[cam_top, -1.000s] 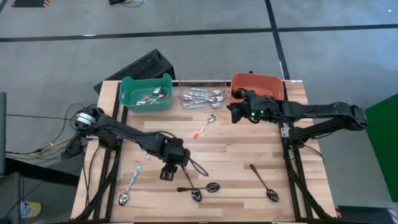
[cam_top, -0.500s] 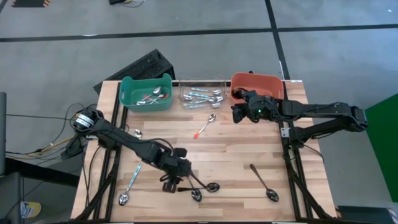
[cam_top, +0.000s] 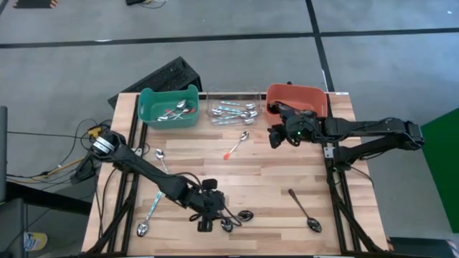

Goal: Sort silverware by color (type)
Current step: Put the black spoon into the orange bin

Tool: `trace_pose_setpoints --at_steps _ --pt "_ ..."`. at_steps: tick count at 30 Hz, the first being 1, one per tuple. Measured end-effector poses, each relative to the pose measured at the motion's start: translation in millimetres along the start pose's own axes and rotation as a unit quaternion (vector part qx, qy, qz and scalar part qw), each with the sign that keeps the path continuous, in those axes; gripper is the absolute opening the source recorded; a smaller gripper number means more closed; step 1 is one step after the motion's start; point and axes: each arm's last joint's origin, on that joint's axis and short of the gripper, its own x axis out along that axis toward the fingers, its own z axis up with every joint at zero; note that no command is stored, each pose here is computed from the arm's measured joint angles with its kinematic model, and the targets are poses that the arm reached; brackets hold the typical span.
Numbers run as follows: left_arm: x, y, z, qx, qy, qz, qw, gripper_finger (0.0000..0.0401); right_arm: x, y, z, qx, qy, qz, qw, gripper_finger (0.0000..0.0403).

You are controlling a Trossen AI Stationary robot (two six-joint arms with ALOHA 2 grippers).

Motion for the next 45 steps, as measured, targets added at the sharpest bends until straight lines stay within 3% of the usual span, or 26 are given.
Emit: trace_pose_setpoints --at_steps 14,19,24,34,38,45 --pt "48.2 -10.7 -18.2 -0.010 0.060 -0.027 0.998 0.0163 -0.4 -3.3 -5.0 -0.015 0.022 -0.018 0.999 0.0141" --pt "63.2 -9.8 -28.3 -0.020 0.085 -0.006 0.996 0.0163 -0.5 -3.0 -5.0 -0.015 0.022 -0.016 1.000 0.0141" --pt "75.0 -10.9 -29.8 -0.029 0.084 -0.018 0.996 0.0163 -0.6 -3.1 -4.8 -0.014 0.022 -0.016 1.000 0.0141" --pt "80.8 -6.9 -29.9 -0.065 0.060 0.036 0.995 0.0158 -0.5 -2.9 -4.9 -0.014 0.022 -0.016 1.000 0.0141" --pt "90.8 -1.4 -34.5 -0.079 0.076 0.052 0.993 0.0126 -0.5 -2.9 -4.9 -0.013 0.022 -0.016 1.000 0.0141" --pt "101.8 -4.8 -43.7 -0.098 0.097 0.055 0.989 0.0034 -1.0 -2.1 -5.9 -0.015 0.024 -0.014 0.999 0.0141"
